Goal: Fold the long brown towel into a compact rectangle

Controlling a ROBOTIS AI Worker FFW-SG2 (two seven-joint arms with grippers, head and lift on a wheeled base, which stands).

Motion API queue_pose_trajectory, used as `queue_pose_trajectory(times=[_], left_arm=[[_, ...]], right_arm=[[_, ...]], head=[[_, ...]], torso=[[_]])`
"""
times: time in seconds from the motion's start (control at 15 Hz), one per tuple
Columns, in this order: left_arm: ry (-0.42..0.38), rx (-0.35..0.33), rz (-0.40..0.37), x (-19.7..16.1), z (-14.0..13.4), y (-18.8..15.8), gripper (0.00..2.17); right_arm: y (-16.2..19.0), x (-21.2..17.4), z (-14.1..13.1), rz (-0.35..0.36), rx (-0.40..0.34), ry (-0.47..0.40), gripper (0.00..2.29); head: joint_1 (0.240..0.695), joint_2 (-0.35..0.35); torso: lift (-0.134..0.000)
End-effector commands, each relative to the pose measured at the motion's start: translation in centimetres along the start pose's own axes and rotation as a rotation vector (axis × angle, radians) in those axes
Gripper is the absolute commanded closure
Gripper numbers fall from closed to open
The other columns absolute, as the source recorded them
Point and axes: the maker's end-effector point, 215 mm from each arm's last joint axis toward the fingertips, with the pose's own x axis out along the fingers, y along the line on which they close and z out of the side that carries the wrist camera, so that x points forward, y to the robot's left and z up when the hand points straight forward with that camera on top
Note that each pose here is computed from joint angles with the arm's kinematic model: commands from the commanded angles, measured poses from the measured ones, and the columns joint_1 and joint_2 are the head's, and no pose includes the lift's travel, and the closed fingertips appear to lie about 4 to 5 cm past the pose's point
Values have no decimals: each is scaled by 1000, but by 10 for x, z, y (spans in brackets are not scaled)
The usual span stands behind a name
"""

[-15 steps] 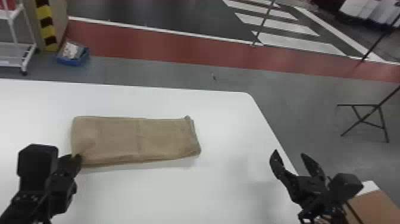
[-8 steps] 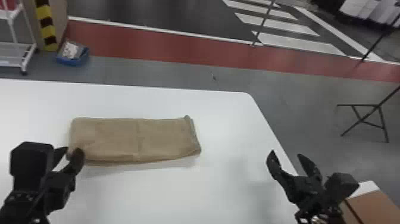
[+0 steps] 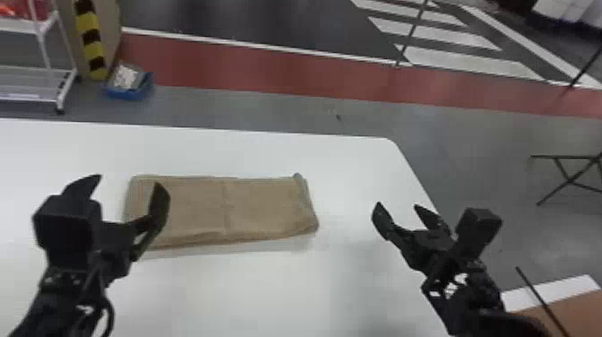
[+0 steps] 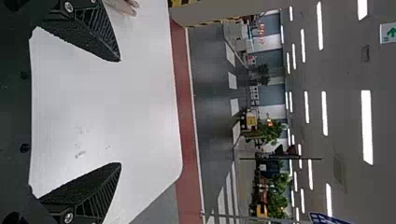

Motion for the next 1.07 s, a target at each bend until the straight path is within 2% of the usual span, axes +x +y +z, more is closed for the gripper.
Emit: queue_pose_trajectory(times=[0.0, 0.13, 0.27, 0.33, 0.47, 0.6, 0.8, 0.87, 1.0], left_arm=[[-4, 27, -63, 19, -12, -30, 299], [36, 20, -125, 32, -29, -49, 724], [73, 32, -161, 42, -39, -63, 1382], [109, 45, -170, 44, -48, -64, 1511], [193, 45, -202, 42, -71, -65, 1538], [200, 45, -223, 44, -70, -70, 1754], [231, 32, -227, 61, -81, -75, 1767], [244, 9, -227, 66, -84, -77, 1771], [251, 9, -224, 73, -87, -74, 1771]], right_arm=[[46, 40, -9, 48, 2, 96, 90], [79, 56, -9, 67, -3, 132, 90], [99, 64, -5, 104, 26, 145, 97], [110, 66, -2, 156, 58, 141, 97], [119, 63, 3, 240, 100, 135, 117], [116, 61, 5, 278, 145, 156, 127], [118, 61, 0, 335, 162, 198, 130], [115, 60, -2, 343, 151, 214, 130], [113, 61, -4, 370, 138, 255, 130]], head=[[695, -288], [695, -266], [695, -249], [695, -241], [695, -215], [695, -206], [695, -211], [695, -210], [695, -210]], torso=[[-124], [-124], [-124], [-124], [-124], [-124], [-124], [-124], [-124]])
